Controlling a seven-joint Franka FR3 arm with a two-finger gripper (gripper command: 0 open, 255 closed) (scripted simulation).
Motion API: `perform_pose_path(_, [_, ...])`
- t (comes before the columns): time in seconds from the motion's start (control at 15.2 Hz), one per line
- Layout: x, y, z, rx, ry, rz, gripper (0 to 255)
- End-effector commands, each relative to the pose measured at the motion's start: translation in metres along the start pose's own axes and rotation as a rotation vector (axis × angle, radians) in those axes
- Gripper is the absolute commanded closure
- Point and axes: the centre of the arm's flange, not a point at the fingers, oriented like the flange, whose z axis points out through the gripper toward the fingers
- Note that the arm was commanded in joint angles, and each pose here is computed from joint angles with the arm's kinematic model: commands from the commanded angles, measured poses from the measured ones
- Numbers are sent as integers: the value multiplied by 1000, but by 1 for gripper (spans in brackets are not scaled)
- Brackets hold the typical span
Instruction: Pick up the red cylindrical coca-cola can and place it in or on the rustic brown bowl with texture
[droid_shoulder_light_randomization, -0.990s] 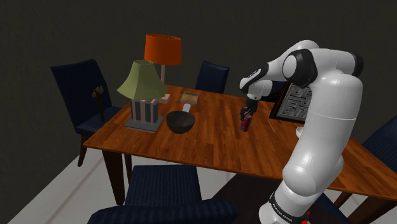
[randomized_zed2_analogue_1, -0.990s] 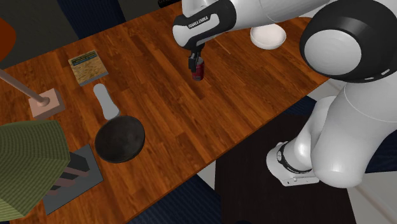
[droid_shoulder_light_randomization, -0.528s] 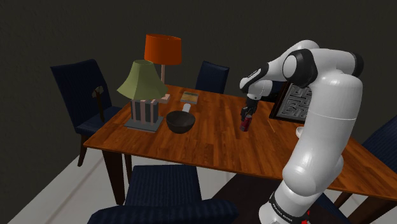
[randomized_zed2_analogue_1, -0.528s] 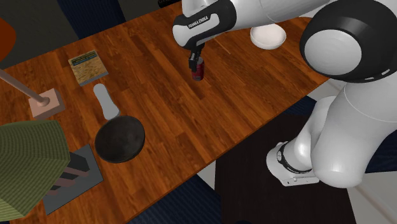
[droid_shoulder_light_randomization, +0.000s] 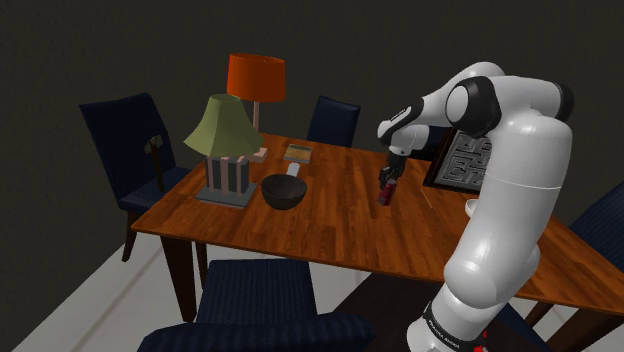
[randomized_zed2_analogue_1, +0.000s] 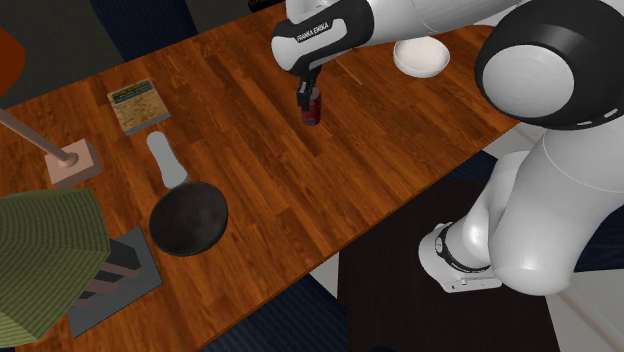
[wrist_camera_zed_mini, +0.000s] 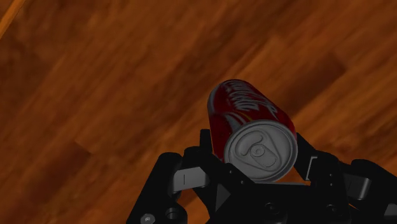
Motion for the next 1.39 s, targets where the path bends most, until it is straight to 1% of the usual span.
perform_pose_path(0.0, [0,-1,-9,0,0,0,255])
perform_pose_path(1.32, [0,-2,-115,0,0,0,255])
